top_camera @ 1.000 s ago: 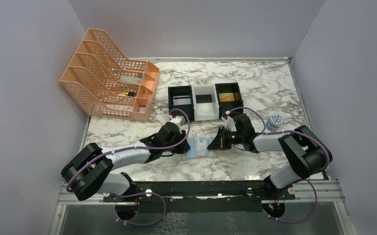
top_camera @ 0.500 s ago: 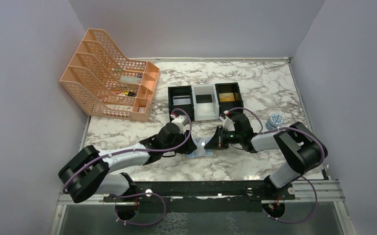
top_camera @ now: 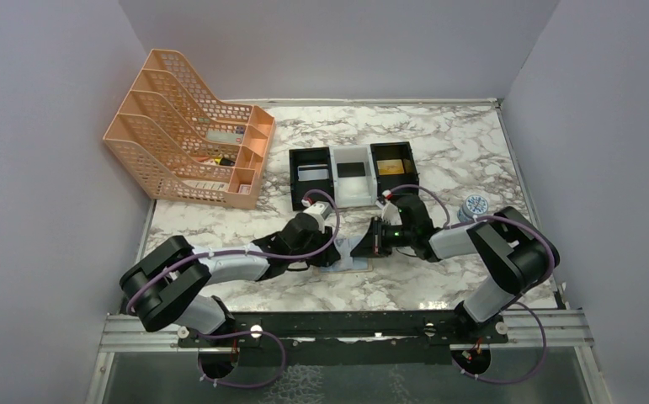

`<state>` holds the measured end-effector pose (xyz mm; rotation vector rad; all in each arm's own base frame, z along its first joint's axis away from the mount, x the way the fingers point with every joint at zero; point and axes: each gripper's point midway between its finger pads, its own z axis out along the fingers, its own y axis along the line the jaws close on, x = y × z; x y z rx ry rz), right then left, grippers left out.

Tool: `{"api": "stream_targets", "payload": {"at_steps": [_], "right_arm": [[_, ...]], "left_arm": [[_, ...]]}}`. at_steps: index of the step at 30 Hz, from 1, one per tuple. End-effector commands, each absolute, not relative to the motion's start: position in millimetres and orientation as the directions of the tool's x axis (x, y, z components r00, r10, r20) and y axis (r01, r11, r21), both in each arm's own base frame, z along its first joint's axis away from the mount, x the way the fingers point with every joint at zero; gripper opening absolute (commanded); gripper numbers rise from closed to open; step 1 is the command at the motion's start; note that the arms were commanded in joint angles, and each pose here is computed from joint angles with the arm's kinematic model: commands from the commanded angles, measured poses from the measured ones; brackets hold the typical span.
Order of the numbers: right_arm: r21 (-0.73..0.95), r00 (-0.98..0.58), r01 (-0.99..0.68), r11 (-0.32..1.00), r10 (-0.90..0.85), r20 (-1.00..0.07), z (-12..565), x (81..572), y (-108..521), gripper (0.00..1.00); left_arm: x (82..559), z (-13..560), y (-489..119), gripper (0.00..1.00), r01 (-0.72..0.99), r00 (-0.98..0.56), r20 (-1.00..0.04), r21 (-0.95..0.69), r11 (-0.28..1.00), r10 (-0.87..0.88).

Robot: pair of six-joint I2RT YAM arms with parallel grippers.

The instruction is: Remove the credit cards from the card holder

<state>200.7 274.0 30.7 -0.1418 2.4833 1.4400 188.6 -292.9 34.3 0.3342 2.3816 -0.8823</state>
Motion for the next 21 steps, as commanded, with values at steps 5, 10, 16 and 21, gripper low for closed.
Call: {"api": "stream_targets", "payload": {"at_steps": [5,10,16,21], "right_arm": [[0.772,-0.940,-0.242,0.587,0.054,-0.336,30,210,265,0.01],[0.770,-0.938,-0.241,0.591,0.063,-0.341,33,211,264,0.01],[0.795,-0.940,-0.252,0.552,0.055,-0.336,37,208,269,0.08],[0.812,-0.942,-0.251,0.526,0.062,-0.331,38,209,273,0.18]], "left_arm": [[191,21,-264,0.30,0.336,-0.804,-0.595,-0.420,0.843,0.025],[190,22,-262,0.30,0.346,-0.800,-0.598,-0.410,0.844,0.038],[189,24,-266,0.29,0.360,-0.800,-0.599,-0.424,0.831,0.040],[189,24,-267,0.29,0.363,-0.801,-0.597,-0.424,0.830,0.046]]}}
